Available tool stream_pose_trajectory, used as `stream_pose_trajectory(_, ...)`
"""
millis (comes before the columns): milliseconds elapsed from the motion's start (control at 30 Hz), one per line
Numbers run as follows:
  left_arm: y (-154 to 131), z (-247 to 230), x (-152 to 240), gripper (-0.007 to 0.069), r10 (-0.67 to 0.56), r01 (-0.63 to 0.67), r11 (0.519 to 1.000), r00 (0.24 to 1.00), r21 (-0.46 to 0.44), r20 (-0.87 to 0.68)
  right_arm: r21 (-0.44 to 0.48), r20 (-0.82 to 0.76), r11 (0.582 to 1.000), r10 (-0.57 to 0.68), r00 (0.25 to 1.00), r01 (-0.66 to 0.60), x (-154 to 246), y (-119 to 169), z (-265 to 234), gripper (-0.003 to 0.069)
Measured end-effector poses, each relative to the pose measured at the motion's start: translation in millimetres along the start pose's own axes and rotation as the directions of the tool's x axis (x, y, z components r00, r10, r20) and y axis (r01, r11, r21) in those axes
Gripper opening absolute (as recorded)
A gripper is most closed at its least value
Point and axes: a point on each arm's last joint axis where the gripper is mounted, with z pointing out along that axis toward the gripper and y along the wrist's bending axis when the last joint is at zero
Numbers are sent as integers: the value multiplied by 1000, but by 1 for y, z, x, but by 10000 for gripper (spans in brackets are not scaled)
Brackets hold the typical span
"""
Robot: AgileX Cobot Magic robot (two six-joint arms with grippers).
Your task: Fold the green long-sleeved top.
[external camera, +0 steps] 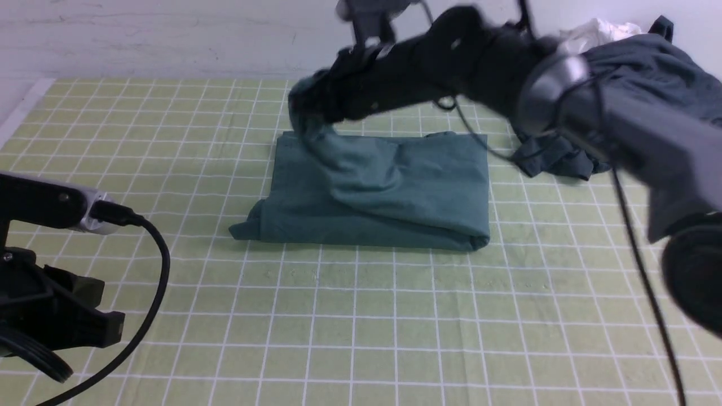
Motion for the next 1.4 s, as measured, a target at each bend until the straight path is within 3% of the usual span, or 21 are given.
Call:
stream_pose_trajectory(100,0,0,2,-4,-1,1,1000,1000,4,-17,5,-19,1000,-2,1000,3,18,4,21,200)
stream_pose_trajectory(233,0,0,2,-4,-2,2,1000,1000,5,-25,-1,18,1000,-12,1000,12,8,13,14,327)
stream_pose_trajectory(333,-1,0,2,-4,-3,3,1000,1000,6,-26,-3,54,1000,-20,998,21,-5,18,3,350)
stream_pose_trajectory(467,-2,0,2,-4,-20,21,1000,1000,18,-24,-2,78,1000,-25,997,25,-12,20,-3,318)
stream_pose_trajectory(767,-4,0,2,-4,-60,61,997,998,44,-21,-15,-36,1000,-19,999,19,40,22,46,31)
stream_pose_trajectory(867,-4,0,2,-4,-65,66,997,998,47,-21,17,-23,999,-39,999,40,64,22,70,-6)
stream_pose_trajectory(1000,-5,-1,2,-4,-60,61,997,998,50,-18,42,24,997,-68,997,67,66,27,77,-13)
stream_pose_trajectory(1100,-5,-6,2,-4,-43,42,998,999,54,1,46,60,992,-119,991,116,52,33,68,-13)
stream_pose_trajectory(1267,-8,-37,3,-4,13,-19,999,991,48,135,68,151,952,-305,940,298,-9,55,12,-11)
stream_pose_trajectory(1400,-10,-74,15,-4,78,-85,996,932,3,353,118,226,883,-469,854,454,-73,82,-76,-10)
